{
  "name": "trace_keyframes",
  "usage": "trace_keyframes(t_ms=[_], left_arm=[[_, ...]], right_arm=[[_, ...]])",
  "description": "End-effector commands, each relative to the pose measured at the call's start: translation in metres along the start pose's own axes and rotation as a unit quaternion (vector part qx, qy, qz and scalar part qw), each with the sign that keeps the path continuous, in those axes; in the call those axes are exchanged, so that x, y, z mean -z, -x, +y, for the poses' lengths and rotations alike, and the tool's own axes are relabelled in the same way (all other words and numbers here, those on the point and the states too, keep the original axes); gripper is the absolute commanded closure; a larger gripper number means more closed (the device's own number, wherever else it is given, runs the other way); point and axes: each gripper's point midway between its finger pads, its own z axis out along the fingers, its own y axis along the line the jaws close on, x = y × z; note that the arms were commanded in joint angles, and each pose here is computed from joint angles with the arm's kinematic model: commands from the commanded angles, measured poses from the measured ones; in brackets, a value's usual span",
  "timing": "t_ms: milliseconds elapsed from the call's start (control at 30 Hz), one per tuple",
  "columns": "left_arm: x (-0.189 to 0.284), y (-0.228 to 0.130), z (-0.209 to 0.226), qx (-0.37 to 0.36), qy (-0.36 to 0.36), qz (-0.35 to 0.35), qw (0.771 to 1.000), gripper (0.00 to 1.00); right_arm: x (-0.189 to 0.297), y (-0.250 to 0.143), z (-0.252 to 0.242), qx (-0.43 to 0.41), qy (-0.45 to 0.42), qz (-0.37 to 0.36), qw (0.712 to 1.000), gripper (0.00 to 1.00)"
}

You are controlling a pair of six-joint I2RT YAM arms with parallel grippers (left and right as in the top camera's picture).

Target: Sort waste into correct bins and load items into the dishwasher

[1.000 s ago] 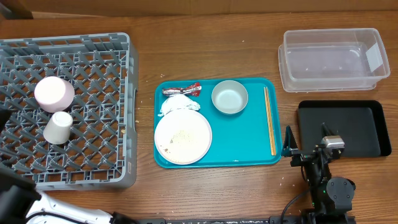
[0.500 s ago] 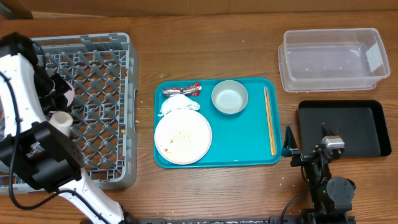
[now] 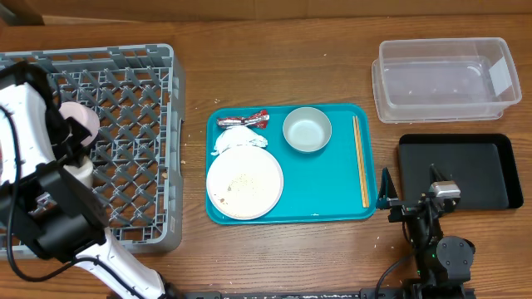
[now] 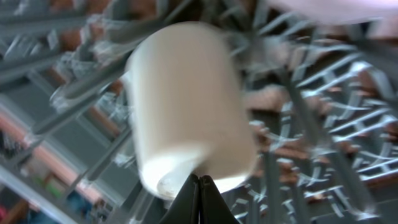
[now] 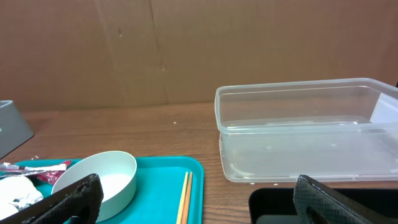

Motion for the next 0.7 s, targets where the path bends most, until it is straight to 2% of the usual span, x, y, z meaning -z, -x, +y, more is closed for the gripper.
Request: trace_keyframes(t_ms=[0,133,267,433,500,567,667], left_arm=[[0.006,0.017,0.051,0.102,0.040,-0.020,0.994,0.96],[0.015,0.017,0.078,0.167,0.034,-0.007,0.985,0.96],[0.027,0.014,0.086,0.199,-0.023,0.003,0.980,0.96],[0.062,0.011,0.069,0.158,-0.108,-0.040,0.981,0.96],[0.086,0.006,0.050,0.102,-0.156,-0.071,0.980,0.96],[0.096,0.006,0.042,0.071,-0.158,-0.096,0.980,0.96],[0.093,0.008,0.039,0.067,-0.119,-0.110,0.984,0.96]], right_arm=[[0.000,-0.001,-0.002,0.004,-0.004,-0.004,1.000,0.00],[0.000,-0.001,-0.002,0.004,-0.004,-0.004,1.000,0.00],[0.000,-0.001,-0.002,0.004,-0.004,-0.004,1.000,0.00],[0.000,-0.001,-0.002,0.004,-0.004,-0.004,1.000,0.00],[0.000,-0.001,-0.002,0.004,-0.004,-0.004,1.000,0.00],[0.000,-0.001,-0.002,0.003,-0.004,-0.004,1.000,0.00],[0.000,-0.001,-0.002,0.004,-0.004,-0.004,1.000,0.00]])
